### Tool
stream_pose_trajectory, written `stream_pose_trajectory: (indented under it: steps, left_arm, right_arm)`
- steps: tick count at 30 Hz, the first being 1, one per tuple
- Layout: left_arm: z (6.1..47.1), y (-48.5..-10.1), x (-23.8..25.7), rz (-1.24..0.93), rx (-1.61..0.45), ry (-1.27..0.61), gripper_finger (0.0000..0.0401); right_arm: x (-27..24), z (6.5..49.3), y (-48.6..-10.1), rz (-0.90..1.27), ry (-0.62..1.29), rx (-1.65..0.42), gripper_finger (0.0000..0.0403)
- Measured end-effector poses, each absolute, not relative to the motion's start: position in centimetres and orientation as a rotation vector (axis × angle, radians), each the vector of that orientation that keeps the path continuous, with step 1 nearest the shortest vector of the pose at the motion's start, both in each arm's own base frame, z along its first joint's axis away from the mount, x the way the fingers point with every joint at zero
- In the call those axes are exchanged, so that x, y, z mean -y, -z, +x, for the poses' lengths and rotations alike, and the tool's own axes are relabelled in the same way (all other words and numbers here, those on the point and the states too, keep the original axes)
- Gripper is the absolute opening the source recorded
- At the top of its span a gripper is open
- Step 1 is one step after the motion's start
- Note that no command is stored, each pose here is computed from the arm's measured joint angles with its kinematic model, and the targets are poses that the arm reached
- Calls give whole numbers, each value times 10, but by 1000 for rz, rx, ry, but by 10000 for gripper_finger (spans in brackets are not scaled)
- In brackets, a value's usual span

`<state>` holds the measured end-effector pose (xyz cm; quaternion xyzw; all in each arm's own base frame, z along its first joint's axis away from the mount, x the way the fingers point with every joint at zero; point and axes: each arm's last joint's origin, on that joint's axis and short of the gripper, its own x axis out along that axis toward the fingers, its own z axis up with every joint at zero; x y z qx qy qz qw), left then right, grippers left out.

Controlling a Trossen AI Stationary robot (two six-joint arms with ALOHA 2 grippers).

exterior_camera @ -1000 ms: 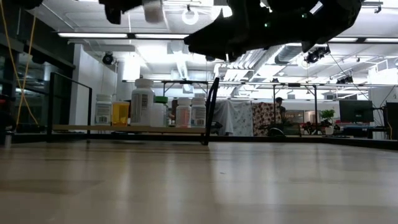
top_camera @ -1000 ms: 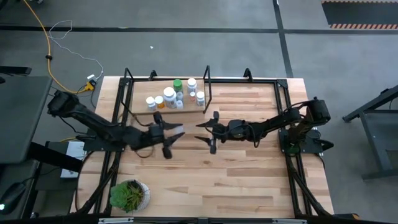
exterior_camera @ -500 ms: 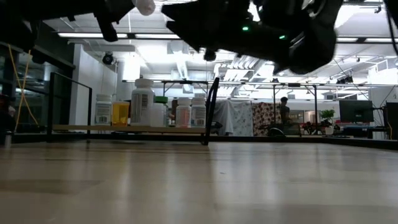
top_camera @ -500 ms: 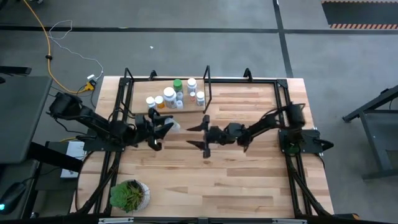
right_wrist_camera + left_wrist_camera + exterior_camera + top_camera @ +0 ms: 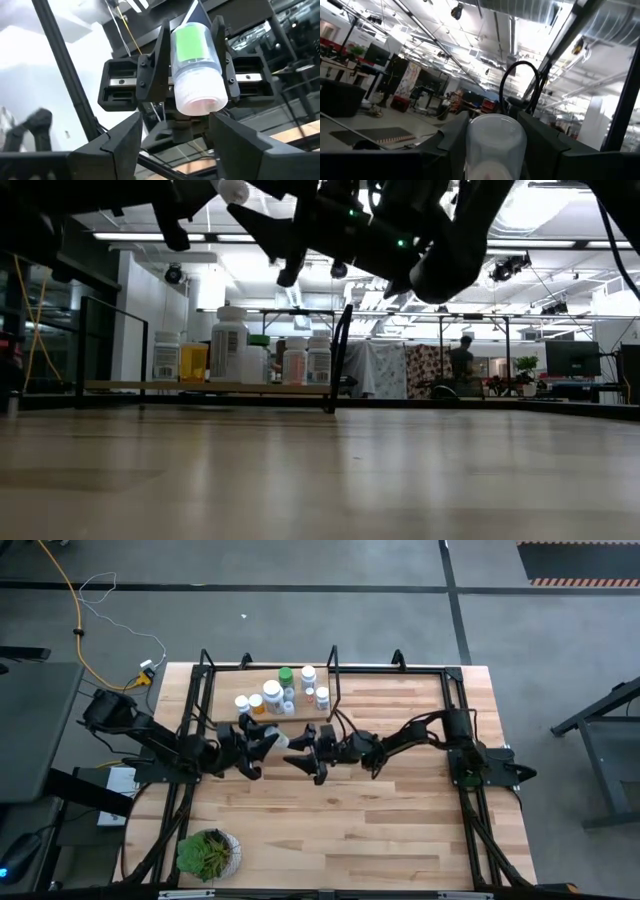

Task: Pick and place medicine bottles onto shelf by color
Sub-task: Adjust the small green pill bottle on the shelf

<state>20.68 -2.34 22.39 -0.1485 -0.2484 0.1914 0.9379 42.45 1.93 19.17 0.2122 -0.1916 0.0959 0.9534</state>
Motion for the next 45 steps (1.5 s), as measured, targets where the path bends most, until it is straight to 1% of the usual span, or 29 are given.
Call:
stream_pose_trajectory:
  steps: [5,11,19,22,25,29,45]
  left_arm:
    - [207,-225,23,-335,516,-398,141]
    - [205,-225,24,-341,519,-396,141]
    - [205,-226,25,-362,528,-380,141]
    - [205,-226,25,-364,528,-385,141]
    - [205,-226,25,-365,528,-388,141]
    - [205,-226,25,-369,529,-387,141]
    - [208,-229,25,-413,537,-374,141]
  right_arm:
    - [-19,429,-198,464,-192,408,223]
    - [-15,431,-197,474,-86,395,223]
    - [-15,426,-208,466,-106,513,223]
    - [-16,427,-208,457,-120,505,223]
    - [-19,429,-202,459,-125,439,223]
    - [-19,432,-196,482,-79,375,223]
    - [-19,430,-200,485,-106,428,223]
